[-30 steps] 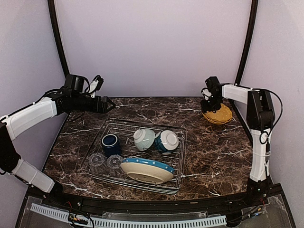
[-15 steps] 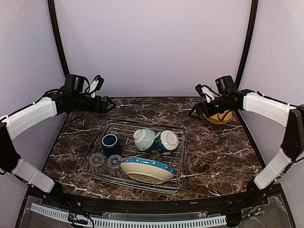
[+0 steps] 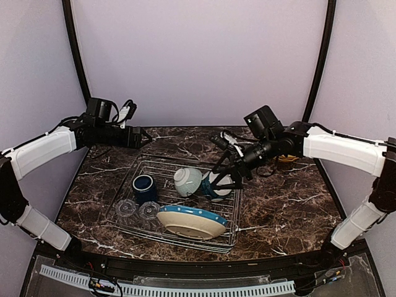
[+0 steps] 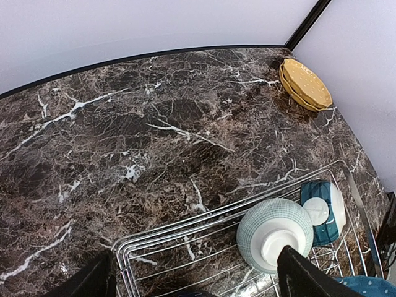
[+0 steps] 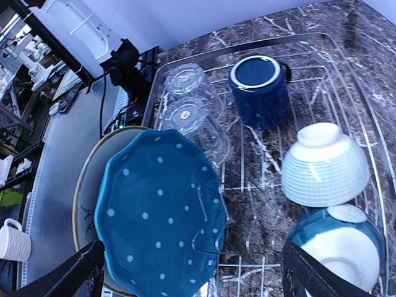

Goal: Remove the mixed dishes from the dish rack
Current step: Grab the plate from the dish rack.

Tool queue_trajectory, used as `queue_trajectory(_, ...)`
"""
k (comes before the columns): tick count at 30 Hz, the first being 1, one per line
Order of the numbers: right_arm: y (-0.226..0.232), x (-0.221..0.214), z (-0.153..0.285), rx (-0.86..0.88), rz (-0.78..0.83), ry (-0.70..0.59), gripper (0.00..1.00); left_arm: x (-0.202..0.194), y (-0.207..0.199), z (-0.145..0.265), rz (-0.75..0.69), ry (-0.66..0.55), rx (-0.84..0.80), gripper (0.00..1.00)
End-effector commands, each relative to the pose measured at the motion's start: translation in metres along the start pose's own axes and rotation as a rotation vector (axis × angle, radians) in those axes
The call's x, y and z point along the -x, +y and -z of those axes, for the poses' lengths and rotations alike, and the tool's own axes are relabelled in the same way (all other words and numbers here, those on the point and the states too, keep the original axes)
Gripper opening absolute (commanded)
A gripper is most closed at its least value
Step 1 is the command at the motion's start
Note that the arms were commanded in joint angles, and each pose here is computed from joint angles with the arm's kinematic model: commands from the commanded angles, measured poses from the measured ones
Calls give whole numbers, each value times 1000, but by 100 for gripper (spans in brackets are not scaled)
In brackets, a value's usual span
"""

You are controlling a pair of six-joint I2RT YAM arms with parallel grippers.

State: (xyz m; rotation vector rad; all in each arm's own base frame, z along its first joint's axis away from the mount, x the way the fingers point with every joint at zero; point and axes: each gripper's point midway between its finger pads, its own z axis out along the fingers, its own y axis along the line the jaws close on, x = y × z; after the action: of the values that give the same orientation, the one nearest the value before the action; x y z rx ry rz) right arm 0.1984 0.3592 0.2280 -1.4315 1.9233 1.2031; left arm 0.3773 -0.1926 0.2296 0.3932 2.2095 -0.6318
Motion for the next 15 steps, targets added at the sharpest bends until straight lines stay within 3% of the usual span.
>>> queue_trajectory(1, 35, 1, -17, 102, 32, 54, 95, 4, 0, 1, 12, 0, -5, 89)
queue_trajectory(7, 45, -9, -35, 101, 14, 119, 90, 4, 1, 1, 12, 2, -1, 89)
queue_trajectory(15, 56, -30, -62, 117, -20, 233, 75, 3, 1, -1, 14, 8, -2, 89)
